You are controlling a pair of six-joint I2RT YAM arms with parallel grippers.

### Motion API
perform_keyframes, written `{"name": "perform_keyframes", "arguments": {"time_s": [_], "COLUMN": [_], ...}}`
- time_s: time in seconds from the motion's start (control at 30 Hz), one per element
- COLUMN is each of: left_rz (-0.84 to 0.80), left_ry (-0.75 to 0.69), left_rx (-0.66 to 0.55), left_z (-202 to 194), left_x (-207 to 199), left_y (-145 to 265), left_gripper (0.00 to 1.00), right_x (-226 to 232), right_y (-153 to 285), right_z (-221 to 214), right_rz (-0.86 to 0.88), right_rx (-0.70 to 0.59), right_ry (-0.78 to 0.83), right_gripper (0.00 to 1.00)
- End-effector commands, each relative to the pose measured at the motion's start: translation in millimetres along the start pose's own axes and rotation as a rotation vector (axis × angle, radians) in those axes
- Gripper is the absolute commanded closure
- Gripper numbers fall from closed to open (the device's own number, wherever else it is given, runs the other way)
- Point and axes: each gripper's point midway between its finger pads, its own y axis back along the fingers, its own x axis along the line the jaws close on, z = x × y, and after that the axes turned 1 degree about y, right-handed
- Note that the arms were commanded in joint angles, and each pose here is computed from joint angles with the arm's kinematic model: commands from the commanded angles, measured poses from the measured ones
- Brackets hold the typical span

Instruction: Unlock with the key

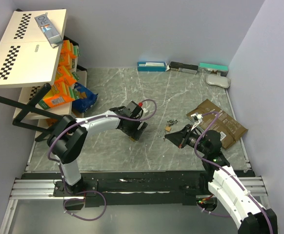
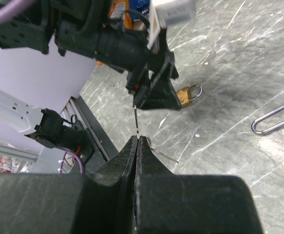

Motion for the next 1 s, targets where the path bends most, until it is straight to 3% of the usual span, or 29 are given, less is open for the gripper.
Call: {"name": "perform_keyframes", "arguments": {"time_s": [0.0,0.97], "left_rz": [0.043,0.039], "left_ry": [-0.063,-0.086], "left_rx": [0.015,0.048], "left_z": [-2.7,-9.5], "left_x": [-6.7,-13.0], "left_y": [-6.3,-23.3], "left_gripper": [0.18,0.36], "right_x": [6.9,6.4], "right_y": [0.0,0.8], "right_z": [8.0,3.2], "right_rz": [0.032,0.042], "right_rx": [-0.032,-0.03], "right_ry": [0.026,0.01], "right_gripper": [1.0,1.0]}}
